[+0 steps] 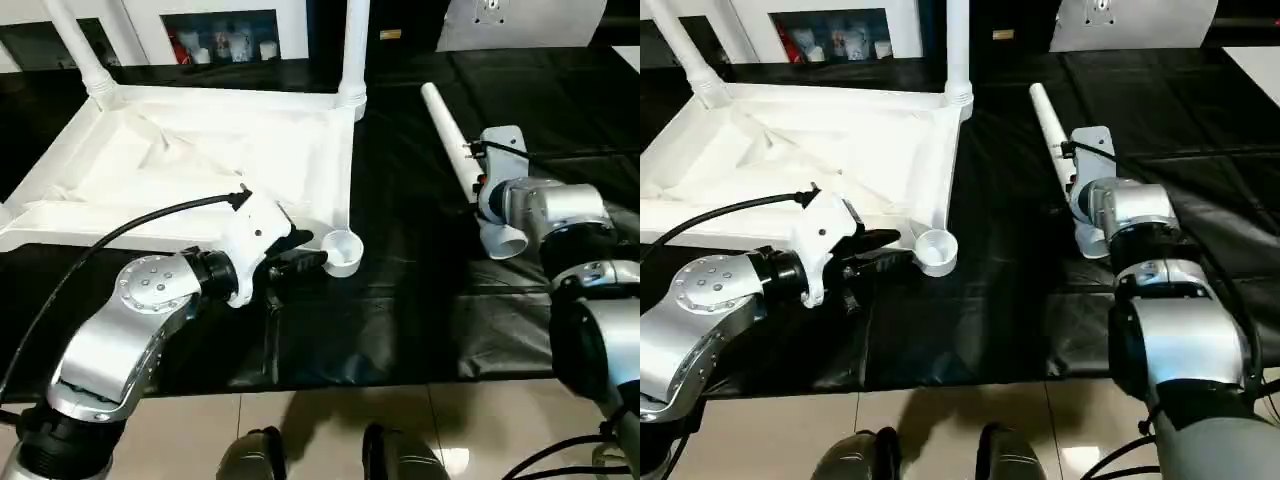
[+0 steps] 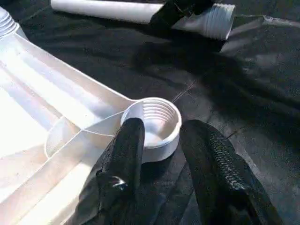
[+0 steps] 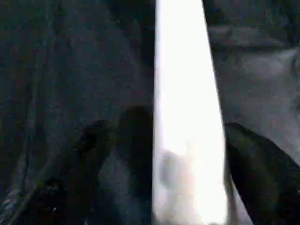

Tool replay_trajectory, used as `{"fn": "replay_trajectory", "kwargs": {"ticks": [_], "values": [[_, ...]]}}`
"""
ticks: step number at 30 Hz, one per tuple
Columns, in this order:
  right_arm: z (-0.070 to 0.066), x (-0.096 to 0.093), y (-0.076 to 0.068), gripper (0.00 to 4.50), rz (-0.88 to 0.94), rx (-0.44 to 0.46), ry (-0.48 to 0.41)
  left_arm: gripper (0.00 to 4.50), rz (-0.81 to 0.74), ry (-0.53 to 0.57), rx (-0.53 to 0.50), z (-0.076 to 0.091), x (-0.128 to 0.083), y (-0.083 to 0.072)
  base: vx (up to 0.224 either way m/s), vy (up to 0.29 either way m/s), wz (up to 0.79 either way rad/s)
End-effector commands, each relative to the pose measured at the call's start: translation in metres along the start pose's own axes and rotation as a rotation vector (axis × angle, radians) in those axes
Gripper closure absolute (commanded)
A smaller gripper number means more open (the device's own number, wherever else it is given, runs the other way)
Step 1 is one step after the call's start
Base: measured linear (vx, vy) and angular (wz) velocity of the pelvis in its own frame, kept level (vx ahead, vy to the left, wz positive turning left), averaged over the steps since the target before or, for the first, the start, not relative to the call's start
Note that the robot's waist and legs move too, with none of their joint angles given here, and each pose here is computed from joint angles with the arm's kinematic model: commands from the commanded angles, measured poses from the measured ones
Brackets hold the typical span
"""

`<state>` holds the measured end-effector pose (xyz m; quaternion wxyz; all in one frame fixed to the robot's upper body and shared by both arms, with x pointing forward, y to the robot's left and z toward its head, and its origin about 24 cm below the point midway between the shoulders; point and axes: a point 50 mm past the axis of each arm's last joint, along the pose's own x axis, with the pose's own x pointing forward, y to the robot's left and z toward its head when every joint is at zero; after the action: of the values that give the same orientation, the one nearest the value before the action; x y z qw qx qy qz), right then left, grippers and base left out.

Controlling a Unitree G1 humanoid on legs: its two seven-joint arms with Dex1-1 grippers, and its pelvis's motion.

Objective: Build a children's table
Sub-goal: Pick table leg

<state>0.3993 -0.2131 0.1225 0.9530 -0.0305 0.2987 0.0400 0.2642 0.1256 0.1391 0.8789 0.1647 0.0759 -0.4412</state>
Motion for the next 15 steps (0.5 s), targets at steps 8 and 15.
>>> {"fn": "replay_trajectory", "kwargs": {"ticks": [8,15], "values": [[-0.0047,-0.0018,-0.0037,1.34,0.04,0.022,0.076,2.9,-0.008,0.016,0.014,0.0001,-0.0005,-0.0012,0.0,0.0,0.0],[-0.0039,-0.0038,-0.0053,1.98,0.052,-0.002,0.105,2.9,-0.014,0.017,0.011,0.0007,0.0004,-0.0005,0.0,0.0,0.0]]}}
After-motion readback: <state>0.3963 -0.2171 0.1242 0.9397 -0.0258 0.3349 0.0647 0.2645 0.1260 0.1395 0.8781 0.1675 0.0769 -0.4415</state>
